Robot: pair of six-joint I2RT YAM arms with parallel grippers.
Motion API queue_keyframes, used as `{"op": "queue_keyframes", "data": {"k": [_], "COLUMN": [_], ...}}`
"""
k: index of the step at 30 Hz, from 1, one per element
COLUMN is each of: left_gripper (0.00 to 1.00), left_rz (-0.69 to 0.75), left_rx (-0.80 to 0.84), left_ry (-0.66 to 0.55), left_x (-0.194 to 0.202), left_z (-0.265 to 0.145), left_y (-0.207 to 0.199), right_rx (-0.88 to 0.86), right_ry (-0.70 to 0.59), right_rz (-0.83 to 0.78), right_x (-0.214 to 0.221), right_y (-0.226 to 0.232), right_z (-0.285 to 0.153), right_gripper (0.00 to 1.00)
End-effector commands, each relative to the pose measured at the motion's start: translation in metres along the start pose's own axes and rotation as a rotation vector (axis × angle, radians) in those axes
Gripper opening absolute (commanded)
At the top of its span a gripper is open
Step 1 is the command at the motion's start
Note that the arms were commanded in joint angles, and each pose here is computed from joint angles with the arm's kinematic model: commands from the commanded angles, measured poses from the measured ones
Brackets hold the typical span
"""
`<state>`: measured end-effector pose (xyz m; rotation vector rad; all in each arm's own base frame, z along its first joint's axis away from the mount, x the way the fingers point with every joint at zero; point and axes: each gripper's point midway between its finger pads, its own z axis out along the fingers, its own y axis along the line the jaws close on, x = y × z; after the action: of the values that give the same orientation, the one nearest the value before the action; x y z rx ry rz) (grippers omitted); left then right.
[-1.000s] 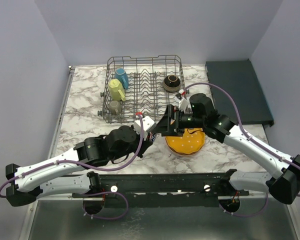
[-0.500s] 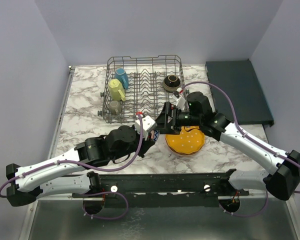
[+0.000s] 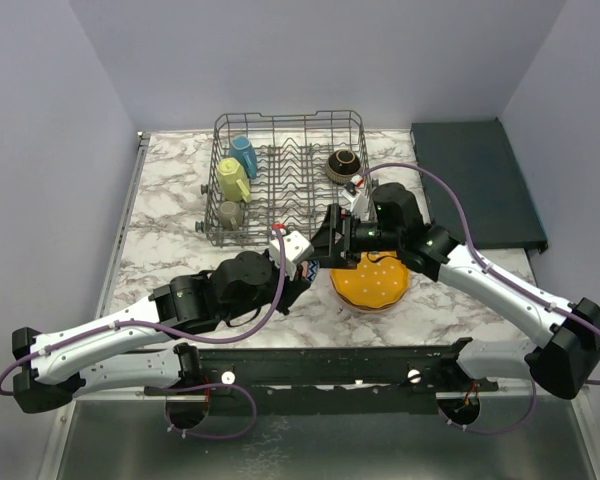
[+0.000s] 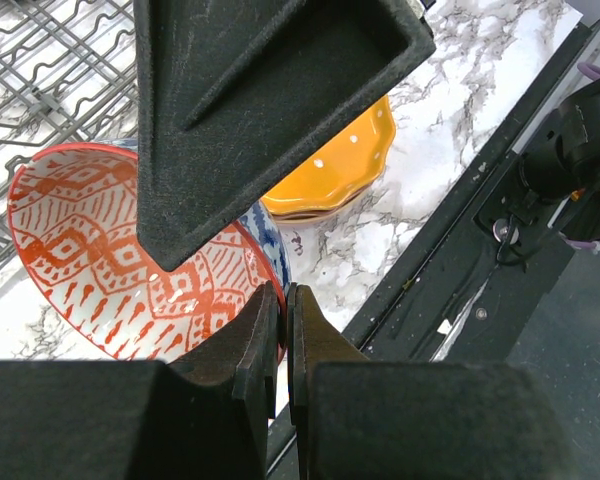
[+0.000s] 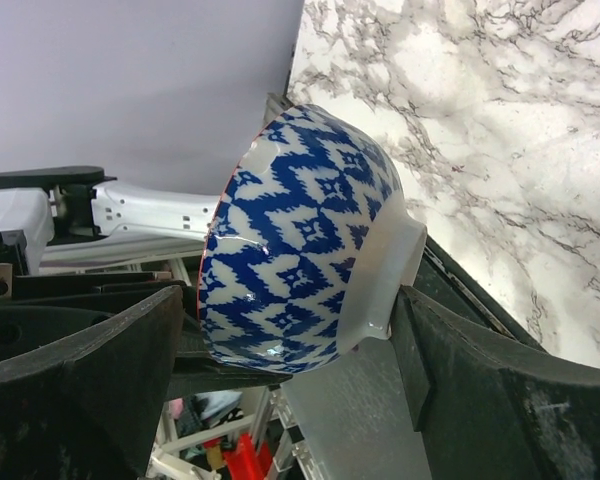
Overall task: Load the mixed dishes into the dish rack
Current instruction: Turn the bowl upside down on the dish rack.
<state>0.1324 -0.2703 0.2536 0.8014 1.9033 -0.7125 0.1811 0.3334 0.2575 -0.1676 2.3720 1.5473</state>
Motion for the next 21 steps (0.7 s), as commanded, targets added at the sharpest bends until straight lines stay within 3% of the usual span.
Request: {"op": "queue_keyframes", "data": {"k": [1, 5, 16, 21], "left_gripper": [0.00, 0.00, 0.00, 0.02], "left_rz": [-0.002, 0.000, 0.008, 0.004], "left_rx": [-0.001, -0.006, -0.015, -0.028], "left_ry": [-0.078, -0.076, -0.074, -0.066], "left_x": [-0.0170, -0.0163, -0.0163, -0.0147], "left_z": [-0.0019, -0.0013, 0.0013, 0.0041], "left_y": [-0.0004, 0.0004, 0.0016, 0.0032], "right_rx": [-0.061, -0.064, -0.079, -0.086], "right_ry": [0.025, 0.038, 0.040, 0.033], "right_rz": [-0.014, -0.012, -0.016, -0.021], "right_x": [0.0004, 0.0022, 0.0026, 0.0016], "right_y": [0.0135, 0.0130, 0.0155, 0.0161], "right_z": [0.0007, 0.0017, 0.0015, 0.0021], "right_gripper": [0.88, 0.85, 0.67, 0.47]}}
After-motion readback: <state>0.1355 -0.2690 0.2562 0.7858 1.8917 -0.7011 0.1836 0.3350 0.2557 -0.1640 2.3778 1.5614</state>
